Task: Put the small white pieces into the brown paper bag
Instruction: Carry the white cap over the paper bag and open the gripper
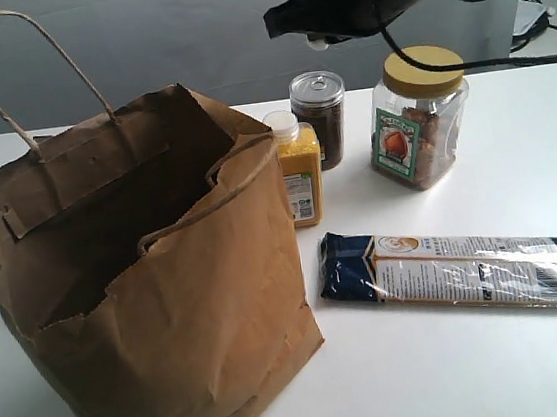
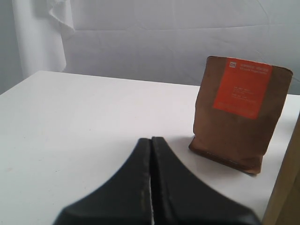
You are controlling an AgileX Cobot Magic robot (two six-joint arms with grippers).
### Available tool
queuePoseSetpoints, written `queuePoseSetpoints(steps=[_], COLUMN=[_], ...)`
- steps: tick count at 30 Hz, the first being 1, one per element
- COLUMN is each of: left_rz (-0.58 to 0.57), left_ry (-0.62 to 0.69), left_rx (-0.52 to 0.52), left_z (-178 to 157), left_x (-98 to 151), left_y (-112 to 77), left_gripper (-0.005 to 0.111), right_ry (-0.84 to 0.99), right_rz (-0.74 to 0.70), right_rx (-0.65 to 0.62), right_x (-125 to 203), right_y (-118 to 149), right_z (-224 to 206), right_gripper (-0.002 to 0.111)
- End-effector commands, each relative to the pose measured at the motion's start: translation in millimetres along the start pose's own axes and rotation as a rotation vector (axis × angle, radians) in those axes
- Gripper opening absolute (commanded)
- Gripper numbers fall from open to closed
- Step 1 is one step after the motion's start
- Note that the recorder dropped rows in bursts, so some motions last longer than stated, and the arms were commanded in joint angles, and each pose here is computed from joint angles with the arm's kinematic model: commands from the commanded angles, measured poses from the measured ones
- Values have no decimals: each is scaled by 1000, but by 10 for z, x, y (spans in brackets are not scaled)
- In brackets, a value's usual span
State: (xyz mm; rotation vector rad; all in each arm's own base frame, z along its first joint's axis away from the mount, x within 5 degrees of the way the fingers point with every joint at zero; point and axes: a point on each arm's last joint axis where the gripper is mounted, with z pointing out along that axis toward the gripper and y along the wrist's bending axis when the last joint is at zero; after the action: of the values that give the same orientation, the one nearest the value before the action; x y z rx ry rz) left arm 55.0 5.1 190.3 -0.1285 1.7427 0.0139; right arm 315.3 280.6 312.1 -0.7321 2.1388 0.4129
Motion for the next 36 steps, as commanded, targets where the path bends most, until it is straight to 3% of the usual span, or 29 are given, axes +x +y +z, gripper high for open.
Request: queuePoseSetpoints(steps=[1,7,17,23,27,32,36], left_rz=[-11,-11,-11,-11,-11,-11,-11], left_ry=[-2,-2,-2,-2,-2,-2,-2], left_rx=[6,6,6,6,6,6,6], left_z=[0,0,0,0,0,0,0], left_x=[8,8,8,8,8,8,8], left_y=[-4,-4,-4,-4,-4,-4,-4], left_gripper=[0,0,0,0,0,0,0], right_ry=[-118,-156,-181,-192,-186,-174,-173], right_rz=[-35,-103,-205,-239,-230,-205,-200], right_rx=[-60,-172,-385,-449,-465,-466,-466], right_x=[52,214,386,451,465,470,470], right_y=[243,633,1374,1585,1619,1618,1617], right_z=[-554,-990,-1285,-1378,-1394,-1392,-1392], right_gripper=[12,12,12,13,30,65,75])
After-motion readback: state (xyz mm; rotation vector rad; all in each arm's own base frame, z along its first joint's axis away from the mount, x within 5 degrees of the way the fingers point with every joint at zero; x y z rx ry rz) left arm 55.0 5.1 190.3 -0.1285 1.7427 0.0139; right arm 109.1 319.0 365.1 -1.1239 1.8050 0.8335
